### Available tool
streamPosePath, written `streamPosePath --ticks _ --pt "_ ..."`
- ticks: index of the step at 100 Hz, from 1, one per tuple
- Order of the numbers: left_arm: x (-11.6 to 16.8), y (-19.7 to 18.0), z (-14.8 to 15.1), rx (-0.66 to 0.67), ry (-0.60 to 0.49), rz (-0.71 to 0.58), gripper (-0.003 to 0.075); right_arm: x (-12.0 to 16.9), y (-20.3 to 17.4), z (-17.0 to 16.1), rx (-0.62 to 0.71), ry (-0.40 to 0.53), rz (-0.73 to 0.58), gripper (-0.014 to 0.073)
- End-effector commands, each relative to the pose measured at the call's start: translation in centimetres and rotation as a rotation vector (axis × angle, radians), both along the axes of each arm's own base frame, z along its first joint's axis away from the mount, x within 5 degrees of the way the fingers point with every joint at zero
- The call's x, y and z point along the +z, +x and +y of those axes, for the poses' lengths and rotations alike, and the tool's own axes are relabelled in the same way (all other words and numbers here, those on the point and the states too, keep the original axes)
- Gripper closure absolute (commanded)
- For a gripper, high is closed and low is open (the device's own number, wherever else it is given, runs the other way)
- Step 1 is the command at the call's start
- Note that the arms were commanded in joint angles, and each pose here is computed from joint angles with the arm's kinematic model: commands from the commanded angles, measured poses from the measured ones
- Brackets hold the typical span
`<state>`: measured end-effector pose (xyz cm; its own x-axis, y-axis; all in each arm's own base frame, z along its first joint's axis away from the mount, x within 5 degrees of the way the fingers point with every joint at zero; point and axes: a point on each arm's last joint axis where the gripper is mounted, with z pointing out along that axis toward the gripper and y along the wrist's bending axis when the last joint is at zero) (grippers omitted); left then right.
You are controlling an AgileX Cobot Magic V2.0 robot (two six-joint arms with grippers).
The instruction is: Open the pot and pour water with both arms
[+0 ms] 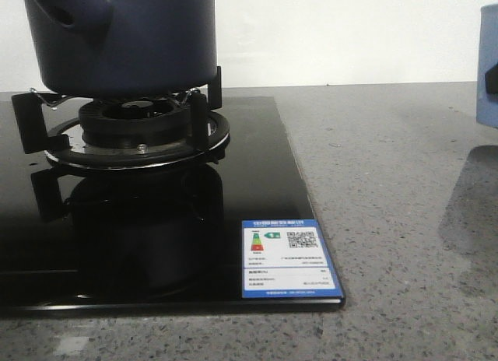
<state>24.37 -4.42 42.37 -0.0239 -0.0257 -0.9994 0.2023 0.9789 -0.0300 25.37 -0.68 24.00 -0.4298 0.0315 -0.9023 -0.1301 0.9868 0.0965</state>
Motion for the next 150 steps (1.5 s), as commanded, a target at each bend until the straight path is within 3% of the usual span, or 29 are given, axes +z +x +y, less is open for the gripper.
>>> streamPosePath --ticks 1,38,56,63,69,101,117,141,150 --pt "2.7 -1.0 0.8 0.060 -0.036 -0.151 0.0321 1.2 0.4 0.3 0.053 0.010 -0.079 0.0298" --pt "2.7 -1.0 0.8 0.060 -0.036 -0.151 0.0321 0.7 0.7 0.4 0.073 -0.008 -0.063 0.0268" --pt "2.7 -1.0 0.8 0.060 -0.036 -0.151 0.0321 0.7 0.7 0.3 0.074 -0.012 -0.061 0.0008" --pt "2.7 -1.0 0.8 0.060 -0.036 -0.151 0.0321 0.7 0.6 0.3 0.055 0.010 -0.054 -0.0034" --pt "2.7 -1.0 0.8 0.060 -0.036 -0.151 0.0321 1.0 0.5 0.2 0.033 0.041 -0.053 -0.0032" --pt "2.7 -1.0 0.7 0.055 -0.065 -0.139 0.0321 2.2 -2.3 0.7 0.047 0.032 -0.073 -0.0033" --pt "2.6 -1.0 0.4 0.037 -0.077 -0.133 0.0321 1.4 -4.7 1.2 0.042 0.090 -0.040 -0.0033" --pt "2.0 -0.9 -2.5 -0.075 -0.078 -0.103 0.0321 0.4 -9.2 2.0 0.034 0.188 -0.062 -0.0032" --pt "1.5 -0.4 -3.7 -0.115 -0.074 -0.081 0.0321 0.6 -10.7 2.4 0.067 0.181 -0.115 -0.0031"
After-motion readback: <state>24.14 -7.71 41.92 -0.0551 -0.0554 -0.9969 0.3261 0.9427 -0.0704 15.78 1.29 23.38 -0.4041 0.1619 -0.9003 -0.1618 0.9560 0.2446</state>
